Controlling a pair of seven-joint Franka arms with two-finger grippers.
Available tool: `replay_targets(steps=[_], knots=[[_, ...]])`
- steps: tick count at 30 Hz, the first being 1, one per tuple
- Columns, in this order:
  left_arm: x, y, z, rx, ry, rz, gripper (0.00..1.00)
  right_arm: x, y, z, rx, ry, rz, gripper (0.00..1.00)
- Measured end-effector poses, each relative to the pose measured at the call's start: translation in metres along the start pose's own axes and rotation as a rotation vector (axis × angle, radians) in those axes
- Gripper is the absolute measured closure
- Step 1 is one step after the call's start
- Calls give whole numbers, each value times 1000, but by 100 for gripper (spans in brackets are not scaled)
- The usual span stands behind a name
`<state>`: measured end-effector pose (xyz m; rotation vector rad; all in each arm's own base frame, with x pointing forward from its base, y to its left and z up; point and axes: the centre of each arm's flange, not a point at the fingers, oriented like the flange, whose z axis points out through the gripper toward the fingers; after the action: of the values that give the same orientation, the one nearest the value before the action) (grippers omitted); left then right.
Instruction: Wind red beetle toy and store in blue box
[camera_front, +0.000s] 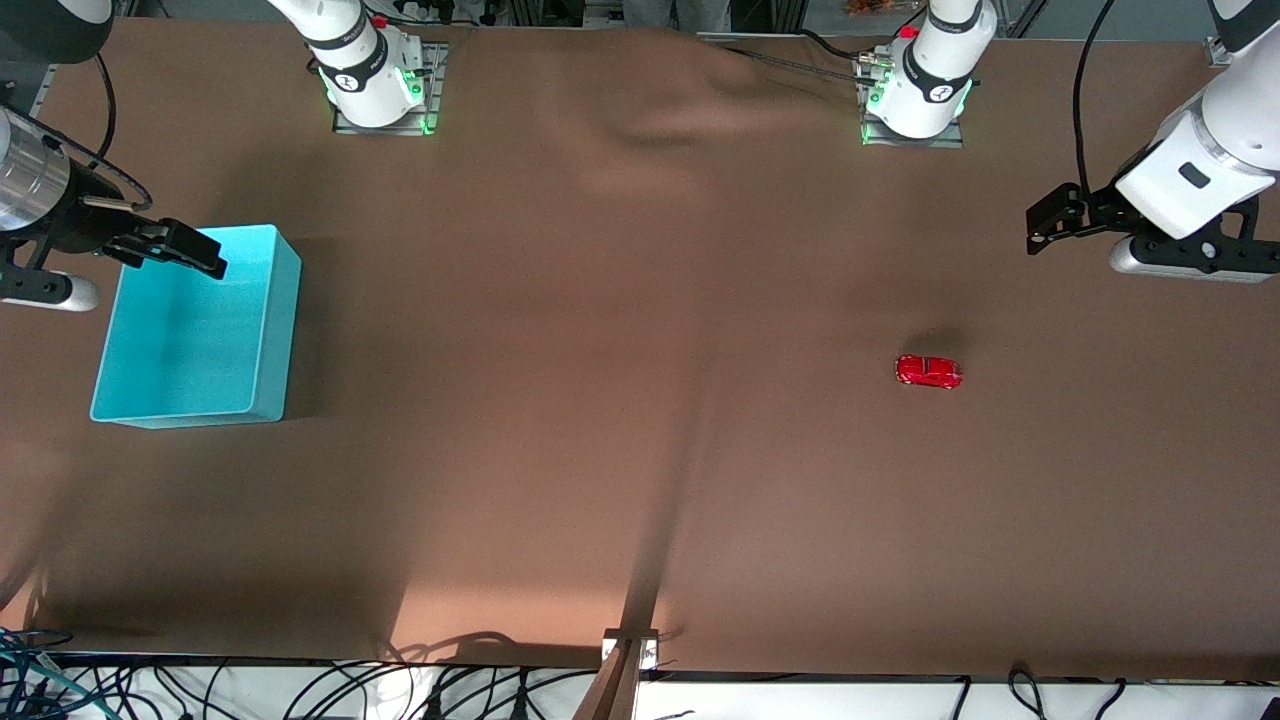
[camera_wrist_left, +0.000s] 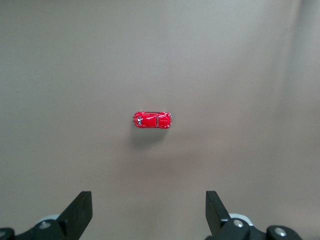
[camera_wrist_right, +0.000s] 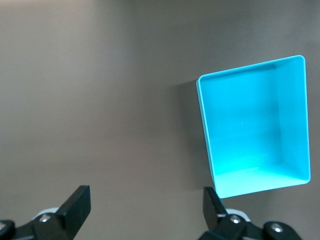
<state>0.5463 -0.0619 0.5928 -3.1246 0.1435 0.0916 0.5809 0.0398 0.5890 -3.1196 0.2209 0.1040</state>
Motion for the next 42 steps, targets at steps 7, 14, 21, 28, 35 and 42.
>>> replay_targets(steps=[7, 14, 21, 28, 35, 42], knots=[[0, -3, 0, -1, 1, -6, 0, 0, 0, 0, 0, 0, 0, 0], [-1, -5, 0, -1, -5, -8, 0, 0, 0, 0, 0, 0, 0, 0], [0, -6, 1, -1, -8, -10, 0, 0, 0, 0, 0, 0, 0, 0], [0, -4, 2, -1, -11, -6, 0, 0, 0, -1, 0, 2, 1, 0], [1, -3, 4, -2, -15, 0, 0, -1, 1, -7, -1, 15, 2, 0], [2, -4, 7, -3, -22, 53, 0, -3, 3, -15, -18, 35, 4, 0]])
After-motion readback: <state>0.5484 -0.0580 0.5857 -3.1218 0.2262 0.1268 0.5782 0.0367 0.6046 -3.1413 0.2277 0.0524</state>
